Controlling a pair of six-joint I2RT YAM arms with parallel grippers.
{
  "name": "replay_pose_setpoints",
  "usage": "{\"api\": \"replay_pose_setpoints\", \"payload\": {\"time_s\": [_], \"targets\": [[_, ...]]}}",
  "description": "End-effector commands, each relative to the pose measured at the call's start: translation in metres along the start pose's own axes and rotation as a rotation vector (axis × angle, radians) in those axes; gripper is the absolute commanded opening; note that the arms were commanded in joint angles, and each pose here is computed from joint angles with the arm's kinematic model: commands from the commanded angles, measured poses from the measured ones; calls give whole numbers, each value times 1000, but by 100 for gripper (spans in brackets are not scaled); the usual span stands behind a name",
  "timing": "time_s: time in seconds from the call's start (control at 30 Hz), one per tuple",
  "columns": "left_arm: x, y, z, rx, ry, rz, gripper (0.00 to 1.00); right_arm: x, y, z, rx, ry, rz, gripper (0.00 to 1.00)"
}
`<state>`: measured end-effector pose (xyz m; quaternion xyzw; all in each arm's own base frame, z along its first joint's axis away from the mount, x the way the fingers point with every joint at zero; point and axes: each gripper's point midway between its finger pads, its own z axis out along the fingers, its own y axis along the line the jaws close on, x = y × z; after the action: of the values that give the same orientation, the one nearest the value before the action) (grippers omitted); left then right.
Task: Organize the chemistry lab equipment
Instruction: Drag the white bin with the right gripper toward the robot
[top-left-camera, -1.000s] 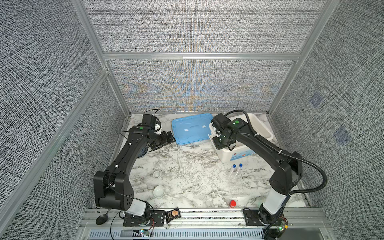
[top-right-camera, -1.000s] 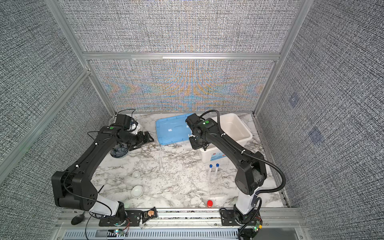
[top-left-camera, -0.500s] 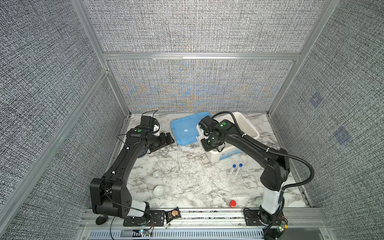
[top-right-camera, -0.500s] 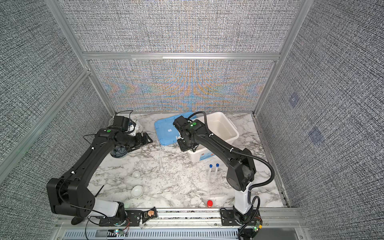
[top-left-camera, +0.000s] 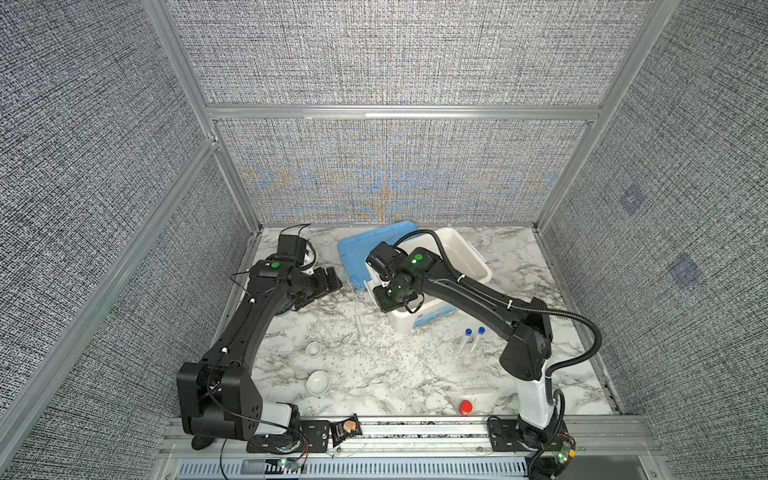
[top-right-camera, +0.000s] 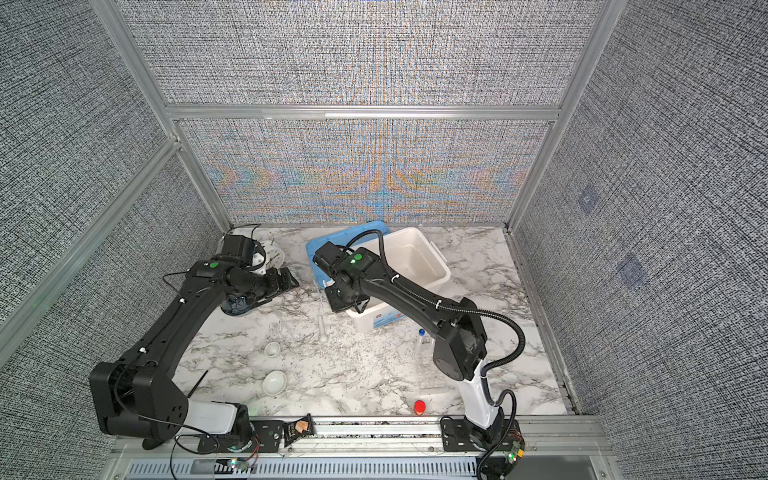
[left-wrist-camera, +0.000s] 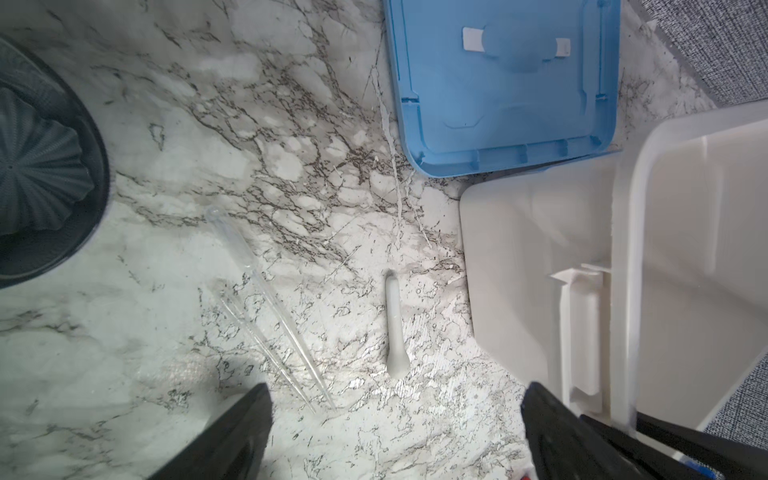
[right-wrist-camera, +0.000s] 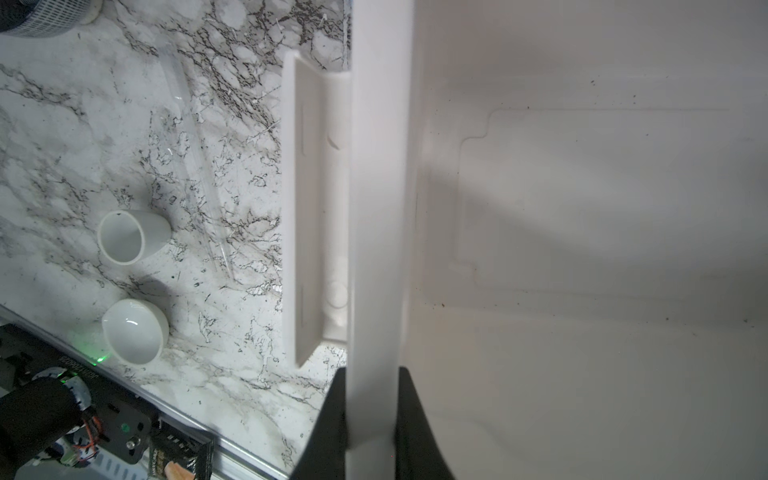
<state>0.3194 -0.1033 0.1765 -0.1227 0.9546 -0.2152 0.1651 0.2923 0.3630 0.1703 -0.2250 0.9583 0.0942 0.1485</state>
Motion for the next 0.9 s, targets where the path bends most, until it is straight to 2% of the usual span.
{"api": "replay_pose_setpoints", "payload": {"time_s": [0.0, 0.07, 0.23, 0.37, 0.5, 0.63, 0.8, 0.87], "targets": [[0, 1, -1, 8, -7, -47, 96, 2, 23, -1, -100, 14, 46, 12], [4, 12, -2, -40, 4, -85, 98, 4, 32, -1, -123, 13, 38, 16], [14, 37, -2, -141, 34, -149, 97, 7, 54, -3, -180, -14, 1, 16], [20, 49, -3, -202, 44, -185, 97, 8, 57, -6, -174, -27, -1, 31], [26, 54, 5, -211, 68, -204, 85, 7, 57, -14, -184, -51, -11, 39], [27, 59, 15, -227, 84, -221, 80, -2, 52, -38, -183, -121, -46, 48], [28, 62, 21, -242, 100, -251, 74, -18, 37, -74, -174, -240, -89, 51], [33, 65, 26, -242, 106, -257, 68, -24, 28, -86, -151, -312, -106, 51]]}}
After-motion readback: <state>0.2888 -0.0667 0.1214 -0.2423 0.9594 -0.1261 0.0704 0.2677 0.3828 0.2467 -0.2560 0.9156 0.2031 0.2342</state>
